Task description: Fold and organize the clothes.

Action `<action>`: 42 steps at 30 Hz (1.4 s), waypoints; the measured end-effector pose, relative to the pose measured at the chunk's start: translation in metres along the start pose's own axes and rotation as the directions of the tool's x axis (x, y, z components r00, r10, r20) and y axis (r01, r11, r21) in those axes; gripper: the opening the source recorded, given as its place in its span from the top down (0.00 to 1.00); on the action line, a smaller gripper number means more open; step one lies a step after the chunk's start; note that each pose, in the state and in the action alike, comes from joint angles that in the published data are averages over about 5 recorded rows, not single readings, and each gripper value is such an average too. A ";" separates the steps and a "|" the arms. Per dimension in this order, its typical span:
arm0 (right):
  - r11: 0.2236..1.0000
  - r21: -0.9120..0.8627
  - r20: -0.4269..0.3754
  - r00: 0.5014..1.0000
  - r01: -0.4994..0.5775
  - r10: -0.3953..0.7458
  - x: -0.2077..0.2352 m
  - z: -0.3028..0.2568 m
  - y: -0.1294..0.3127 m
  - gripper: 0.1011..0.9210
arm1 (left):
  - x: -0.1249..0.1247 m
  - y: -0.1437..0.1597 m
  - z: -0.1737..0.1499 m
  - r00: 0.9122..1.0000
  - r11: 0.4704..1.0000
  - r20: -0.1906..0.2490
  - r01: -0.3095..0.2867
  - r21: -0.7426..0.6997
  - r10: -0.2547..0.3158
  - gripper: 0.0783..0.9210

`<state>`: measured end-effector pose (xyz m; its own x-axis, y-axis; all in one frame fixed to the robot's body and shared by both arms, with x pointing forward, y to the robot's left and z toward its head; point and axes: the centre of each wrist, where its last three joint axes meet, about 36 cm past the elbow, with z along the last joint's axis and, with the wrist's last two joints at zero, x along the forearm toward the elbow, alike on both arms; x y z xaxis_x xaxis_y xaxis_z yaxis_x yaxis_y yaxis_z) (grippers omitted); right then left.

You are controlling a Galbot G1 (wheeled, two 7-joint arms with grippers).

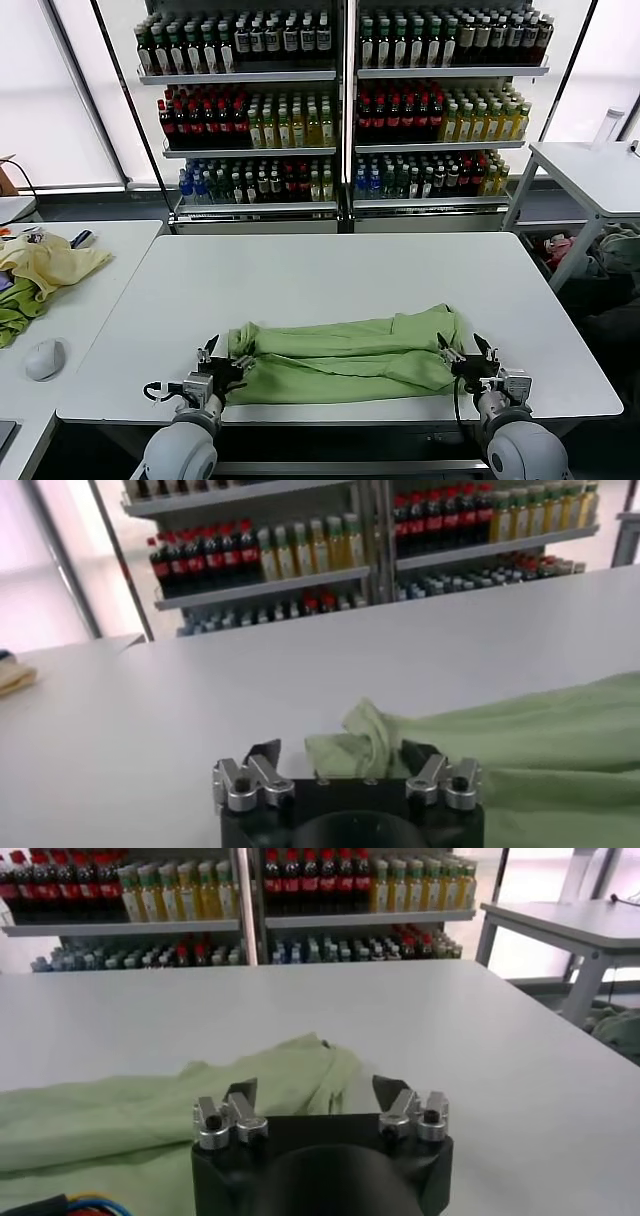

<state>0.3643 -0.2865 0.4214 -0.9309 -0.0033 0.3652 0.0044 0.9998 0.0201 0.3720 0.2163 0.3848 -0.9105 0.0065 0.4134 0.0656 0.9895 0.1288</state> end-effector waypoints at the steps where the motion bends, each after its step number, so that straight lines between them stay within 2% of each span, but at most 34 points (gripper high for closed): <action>1: 1.000 0.000 0.000 1.000 -0.001 0.001 0.000 0.000 0.000 0.12 | 0.000 -0.002 0.002 1.000 1.000 -0.006 0.005 0.006 -0.005 0.18; 8: 1.000 -0.005 0.000 1.000 -0.004 0.004 0.000 0.001 0.000 0.12 | 0.003 -0.009 0.006 0.998 0.997 -0.052 0.029 0.072 -0.025 0.41; 15: 1.000 -0.013 0.005 1.000 -0.007 0.007 0.001 0.000 0.002 0.12 | 0.008 -0.006 0.003 0.996 0.987 -0.093 0.013 0.158 0.001 0.65; 23: 1.000 -0.019 0.021 1.000 -0.017 0.017 0.001 -0.004 -0.003 0.12 | 0.005 0.019 -0.004 0.993 0.973 -0.112 0.005 0.231 0.022 0.90; 27: 1.000 -0.023 0.028 0.999 -0.015 0.016 0.001 -0.006 -0.003 0.12 | 0.000 0.047 -0.008 0.993 0.973 -0.114 0.033 0.227 -0.007 0.94; 32: 1.000 -0.028 0.040 0.999 -0.007 0.009 0.000 -0.010 -0.002 0.12 | -0.005 0.097 -0.020 0.992 0.980 -0.097 0.093 0.177 -0.077 0.94; 38: 1.000 -0.029 0.055 0.998 0.003 -0.001 0.002 -0.014 -0.001 0.12 | -0.002 0.158 -0.047 0.986 0.980 -0.045 0.163 0.115 -0.159 0.94; 42: 1.000 -0.025 0.066 0.998 0.006 -0.004 0.003 -0.017 -0.001 0.12 | 0.005 0.182 -0.071 0.985 0.977 -0.003 0.169 0.133 -0.170 0.94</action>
<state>0.3672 -0.2876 0.4381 -0.9531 -0.0058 0.3025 0.0084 0.9989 0.0456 0.4079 0.3862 0.4742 -0.9071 -0.1621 0.3884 -0.1438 0.9867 0.0761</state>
